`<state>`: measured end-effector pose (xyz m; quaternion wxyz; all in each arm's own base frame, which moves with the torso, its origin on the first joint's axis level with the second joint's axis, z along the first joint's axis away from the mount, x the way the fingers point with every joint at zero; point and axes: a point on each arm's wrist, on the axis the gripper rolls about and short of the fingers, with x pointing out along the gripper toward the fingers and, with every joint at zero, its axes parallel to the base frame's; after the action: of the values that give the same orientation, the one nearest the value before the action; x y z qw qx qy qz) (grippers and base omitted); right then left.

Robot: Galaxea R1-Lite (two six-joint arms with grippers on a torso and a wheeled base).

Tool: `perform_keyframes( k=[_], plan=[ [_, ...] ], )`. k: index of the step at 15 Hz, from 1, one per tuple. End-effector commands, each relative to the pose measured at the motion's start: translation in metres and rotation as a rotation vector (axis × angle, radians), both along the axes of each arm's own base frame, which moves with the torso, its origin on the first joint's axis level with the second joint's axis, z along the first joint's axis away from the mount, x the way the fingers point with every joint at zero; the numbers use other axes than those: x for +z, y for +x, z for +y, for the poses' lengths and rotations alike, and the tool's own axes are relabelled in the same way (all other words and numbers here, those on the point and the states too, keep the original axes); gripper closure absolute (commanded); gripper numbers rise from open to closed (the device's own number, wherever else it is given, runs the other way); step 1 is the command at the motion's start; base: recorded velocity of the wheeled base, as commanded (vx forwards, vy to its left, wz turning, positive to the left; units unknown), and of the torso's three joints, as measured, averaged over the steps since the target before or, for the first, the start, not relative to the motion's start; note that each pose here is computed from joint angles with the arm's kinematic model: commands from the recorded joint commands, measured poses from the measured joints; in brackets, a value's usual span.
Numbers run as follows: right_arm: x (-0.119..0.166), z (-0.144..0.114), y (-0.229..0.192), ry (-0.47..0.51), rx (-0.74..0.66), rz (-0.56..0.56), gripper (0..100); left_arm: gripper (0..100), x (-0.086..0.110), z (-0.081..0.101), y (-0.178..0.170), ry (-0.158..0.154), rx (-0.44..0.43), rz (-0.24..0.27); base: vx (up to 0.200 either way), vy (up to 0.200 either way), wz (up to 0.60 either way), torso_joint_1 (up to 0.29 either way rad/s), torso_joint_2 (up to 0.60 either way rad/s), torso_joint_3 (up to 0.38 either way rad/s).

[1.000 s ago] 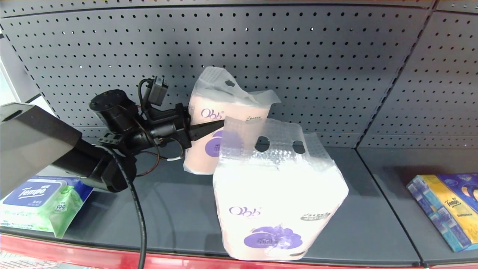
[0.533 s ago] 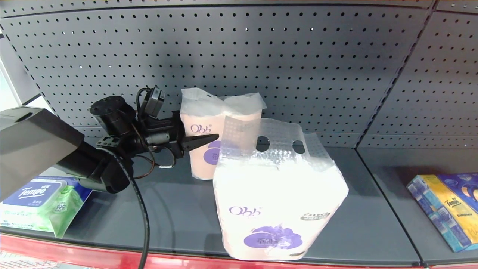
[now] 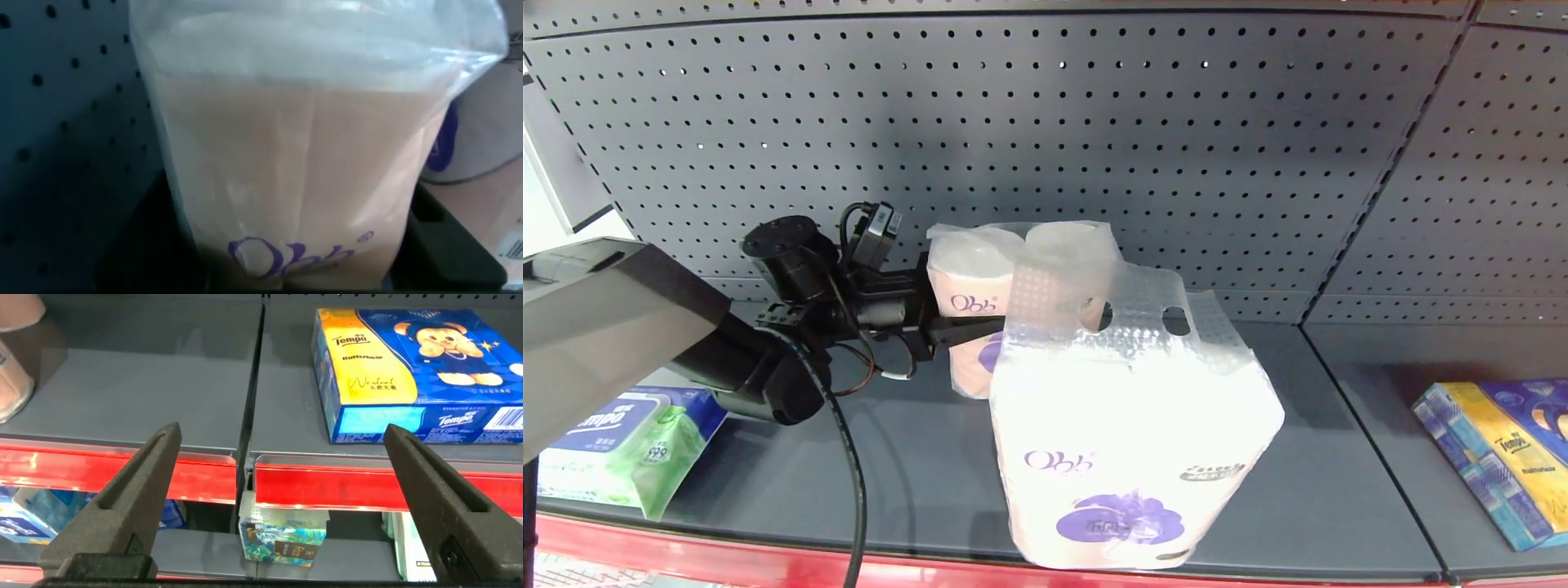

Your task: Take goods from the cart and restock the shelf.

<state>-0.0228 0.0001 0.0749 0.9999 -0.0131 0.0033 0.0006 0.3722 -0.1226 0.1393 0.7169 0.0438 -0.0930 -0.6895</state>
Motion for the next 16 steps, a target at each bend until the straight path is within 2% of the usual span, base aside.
perform_keyframes(
  k=[1, 5, 16],
  plan=[
    [0.000, 0.000, 0.000, 0.000, 0.000, 0.000, 0, 100, 0.000, -0.008, 0.000, -0.001, -0.021, -0.003, 0.000, 0.000, 0.00, 0.000, 0.00, 0.000],
    [0.000, 0.000, 0.000, 0.000, 0.000, 0.000, 0, 100, 0.009, -0.019, 0.002, -0.011, -0.045, -0.036, 0.000, 0.000, 0.00, 0.000, 0.00, 0.000],
    [0.000, 0.000, 0.000, 0.000, 0.000, 0.001, 0, 100, 0.014, -0.024, 0.005, -0.011, -0.074, -0.055, 0.000, 0.000, 0.00, 0.000, 0.00, 0.000]
  ],
)
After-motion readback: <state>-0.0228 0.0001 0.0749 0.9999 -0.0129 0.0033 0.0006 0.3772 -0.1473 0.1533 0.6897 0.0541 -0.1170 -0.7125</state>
